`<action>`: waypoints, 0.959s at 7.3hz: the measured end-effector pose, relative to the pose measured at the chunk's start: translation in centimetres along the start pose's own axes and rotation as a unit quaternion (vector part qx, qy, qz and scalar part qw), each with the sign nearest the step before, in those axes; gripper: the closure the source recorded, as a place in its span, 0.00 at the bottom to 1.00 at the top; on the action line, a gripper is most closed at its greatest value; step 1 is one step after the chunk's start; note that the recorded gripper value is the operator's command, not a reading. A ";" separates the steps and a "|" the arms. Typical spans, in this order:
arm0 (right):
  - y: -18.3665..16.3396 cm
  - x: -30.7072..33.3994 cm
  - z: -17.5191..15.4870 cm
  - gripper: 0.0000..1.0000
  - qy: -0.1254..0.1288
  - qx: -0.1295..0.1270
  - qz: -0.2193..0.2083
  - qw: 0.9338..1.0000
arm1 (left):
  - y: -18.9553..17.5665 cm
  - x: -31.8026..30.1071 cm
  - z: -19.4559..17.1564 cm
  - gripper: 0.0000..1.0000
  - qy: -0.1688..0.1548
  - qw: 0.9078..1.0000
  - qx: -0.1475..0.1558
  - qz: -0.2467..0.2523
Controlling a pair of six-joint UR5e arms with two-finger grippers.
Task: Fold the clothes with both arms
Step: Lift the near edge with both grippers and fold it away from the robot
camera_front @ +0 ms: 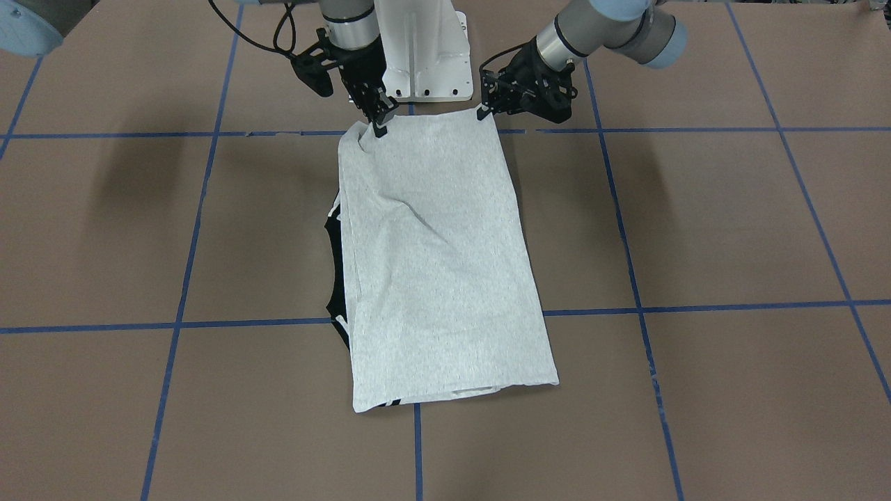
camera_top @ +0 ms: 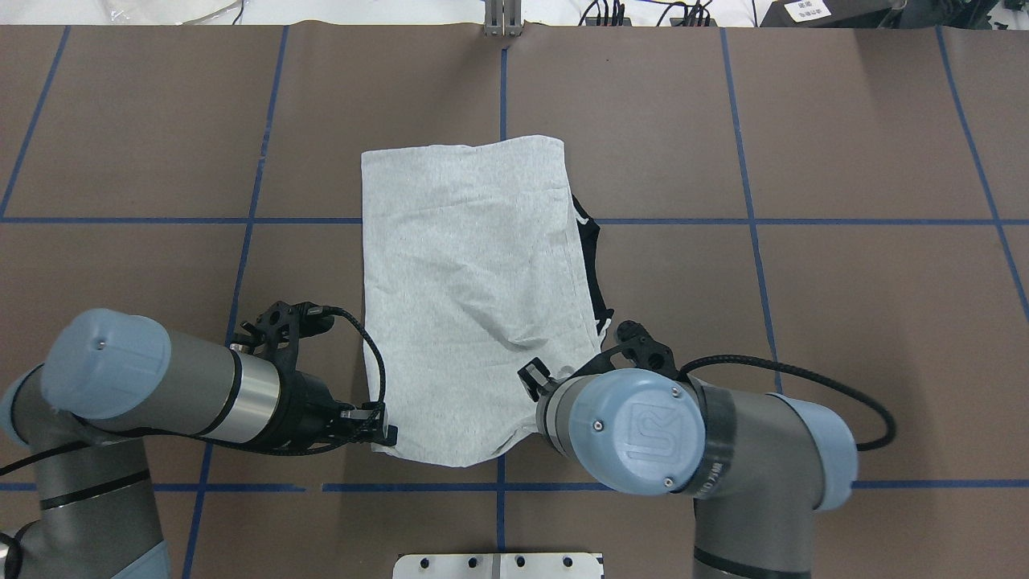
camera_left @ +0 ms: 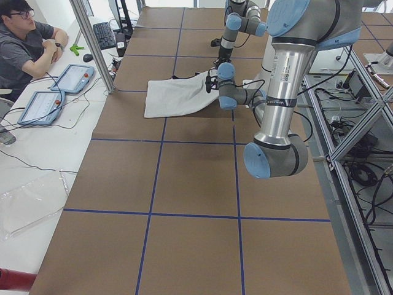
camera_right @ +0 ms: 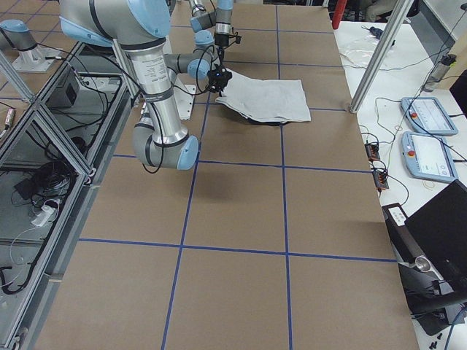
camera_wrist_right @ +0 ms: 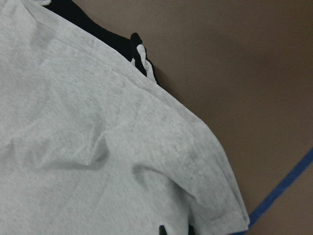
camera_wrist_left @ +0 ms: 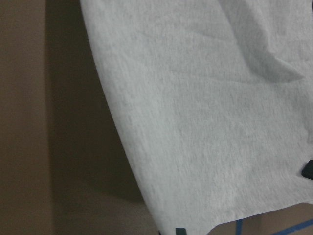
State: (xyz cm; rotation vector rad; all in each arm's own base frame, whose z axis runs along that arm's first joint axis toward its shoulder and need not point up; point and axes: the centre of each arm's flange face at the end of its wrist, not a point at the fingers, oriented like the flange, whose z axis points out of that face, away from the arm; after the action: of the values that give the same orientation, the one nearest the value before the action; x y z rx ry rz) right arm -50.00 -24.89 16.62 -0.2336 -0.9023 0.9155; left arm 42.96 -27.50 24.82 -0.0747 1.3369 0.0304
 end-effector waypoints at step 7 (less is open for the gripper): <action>-0.3 -1.6 -2.5 1.00 0.013 0.037 -0.057 0.998 | -2.1 4.0 -1.7 1.00 -0.059 0.998 -0.009 -0.023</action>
State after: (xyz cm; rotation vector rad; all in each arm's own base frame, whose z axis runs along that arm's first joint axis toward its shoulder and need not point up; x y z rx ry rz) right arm -48.39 -25.83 14.33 -0.1287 -0.8473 0.8371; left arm 42.37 -29.83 20.60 -0.1179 1.2165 0.0075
